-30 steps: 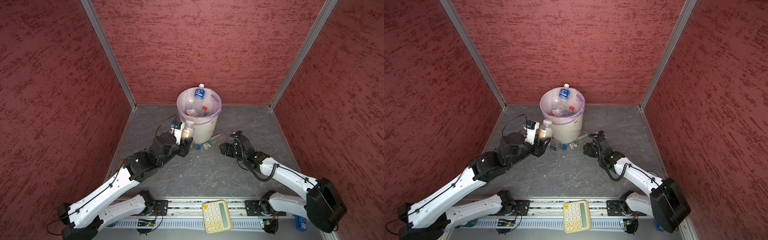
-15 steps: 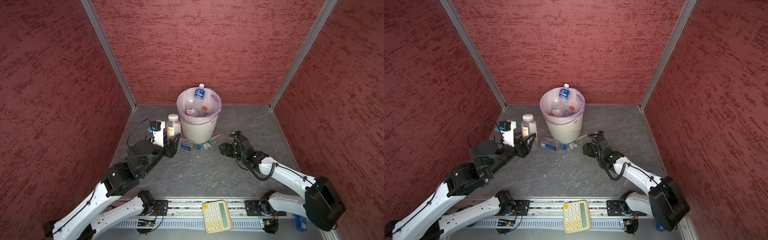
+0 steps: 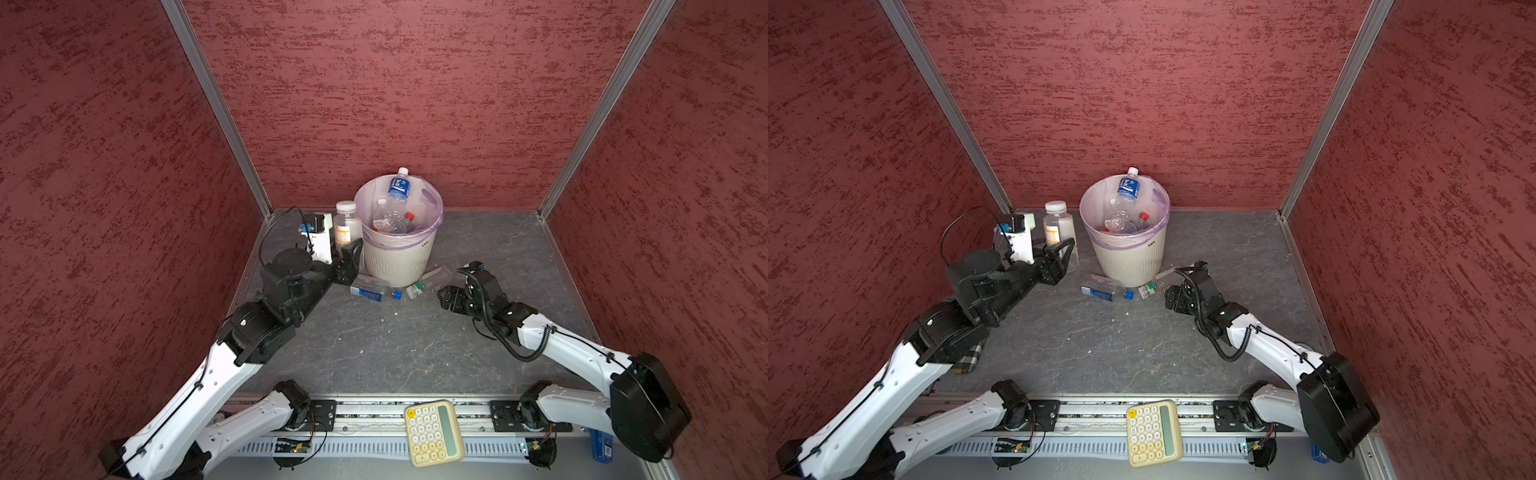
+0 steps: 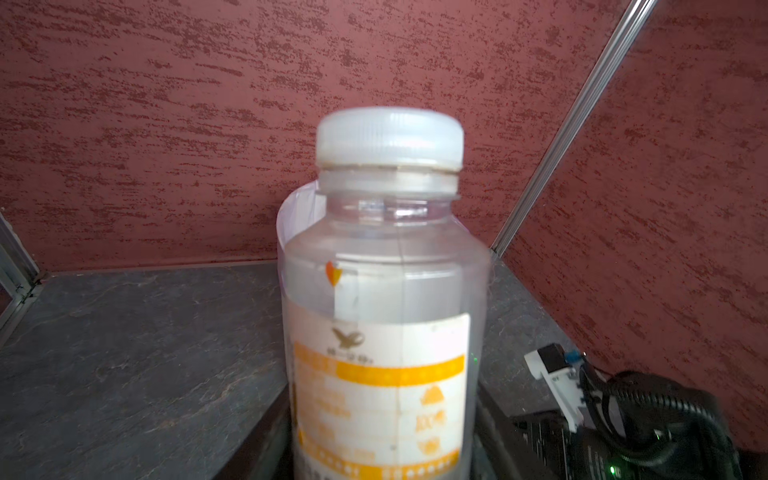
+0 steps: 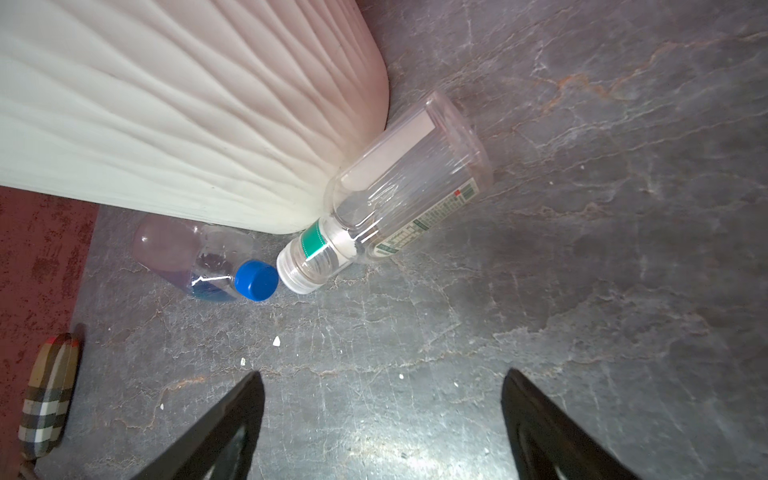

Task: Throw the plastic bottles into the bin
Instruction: 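Carry the orange-labelled bottle up over the bin with the left gripper, then open the left gripper over the bin while the right gripper lowers onto the green-ringed bottle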

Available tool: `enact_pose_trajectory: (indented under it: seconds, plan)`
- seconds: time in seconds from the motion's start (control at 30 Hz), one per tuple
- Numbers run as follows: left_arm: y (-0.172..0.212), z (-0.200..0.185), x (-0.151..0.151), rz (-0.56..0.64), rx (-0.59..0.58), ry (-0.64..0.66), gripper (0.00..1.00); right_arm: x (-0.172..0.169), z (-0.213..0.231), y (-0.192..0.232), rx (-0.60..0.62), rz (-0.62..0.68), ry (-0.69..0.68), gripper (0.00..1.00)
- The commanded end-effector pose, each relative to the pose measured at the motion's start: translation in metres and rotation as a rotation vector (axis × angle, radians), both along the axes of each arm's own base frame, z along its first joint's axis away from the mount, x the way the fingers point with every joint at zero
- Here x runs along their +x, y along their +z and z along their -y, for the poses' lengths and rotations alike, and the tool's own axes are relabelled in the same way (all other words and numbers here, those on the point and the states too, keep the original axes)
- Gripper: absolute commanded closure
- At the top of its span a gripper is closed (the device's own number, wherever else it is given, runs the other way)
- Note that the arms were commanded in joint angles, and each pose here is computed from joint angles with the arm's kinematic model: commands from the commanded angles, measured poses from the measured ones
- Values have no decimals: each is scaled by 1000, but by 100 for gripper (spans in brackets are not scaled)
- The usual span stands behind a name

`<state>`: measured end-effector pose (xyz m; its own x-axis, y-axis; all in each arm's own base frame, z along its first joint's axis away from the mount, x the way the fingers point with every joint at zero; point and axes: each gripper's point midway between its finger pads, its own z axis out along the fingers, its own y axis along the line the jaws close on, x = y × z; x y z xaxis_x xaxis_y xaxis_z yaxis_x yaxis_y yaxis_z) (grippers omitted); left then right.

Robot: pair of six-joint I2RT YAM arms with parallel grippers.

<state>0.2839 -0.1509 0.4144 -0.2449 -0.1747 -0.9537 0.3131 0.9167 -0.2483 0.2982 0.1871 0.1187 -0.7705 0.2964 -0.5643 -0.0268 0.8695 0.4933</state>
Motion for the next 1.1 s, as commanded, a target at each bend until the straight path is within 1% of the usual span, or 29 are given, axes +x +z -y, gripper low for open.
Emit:
enact_pose_trajectory:
  seconds: [0.0,0.07,0.13,0.17,0.2,0.27,0.37,0.4,0.43,0.73,0.93,1.07]
  plan:
    - [35,17,40,56,-84,-77,66,6,-3,18,48,44,-8,10]
    - [45,20,77,64,-100,-75,66,4,-2,18,49,45,-8,10]
    - [47,26,115,34,-117,-86,66,2,0,19,52,45,-11,10]
    - [45,27,135,-3,-130,-89,65,1,1,18,49,43,-12,10]
    - [40,29,152,-41,-140,-97,58,0,2,19,48,42,-14,10]
    - [27,29,173,-106,-139,-80,37,-3,4,22,51,48,-18,10]
    - [15,26,181,-137,-133,-58,6,-6,9,24,52,56,-31,10]
    - [14,25,180,-135,-134,-59,1,-7,10,25,53,56,-34,10]
    - [14,25,178,-132,-133,-61,0,-8,10,24,54,55,-34,10]
    - [40,15,144,-50,-134,-72,0,1,0,22,53,45,-9,10]
    - [36,6,129,-53,-110,-57,0,9,-8,16,63,17,-10,9]
    - [20,0,120,-73,-103,-43,0,16,-15,10,78,-17,-19,8]
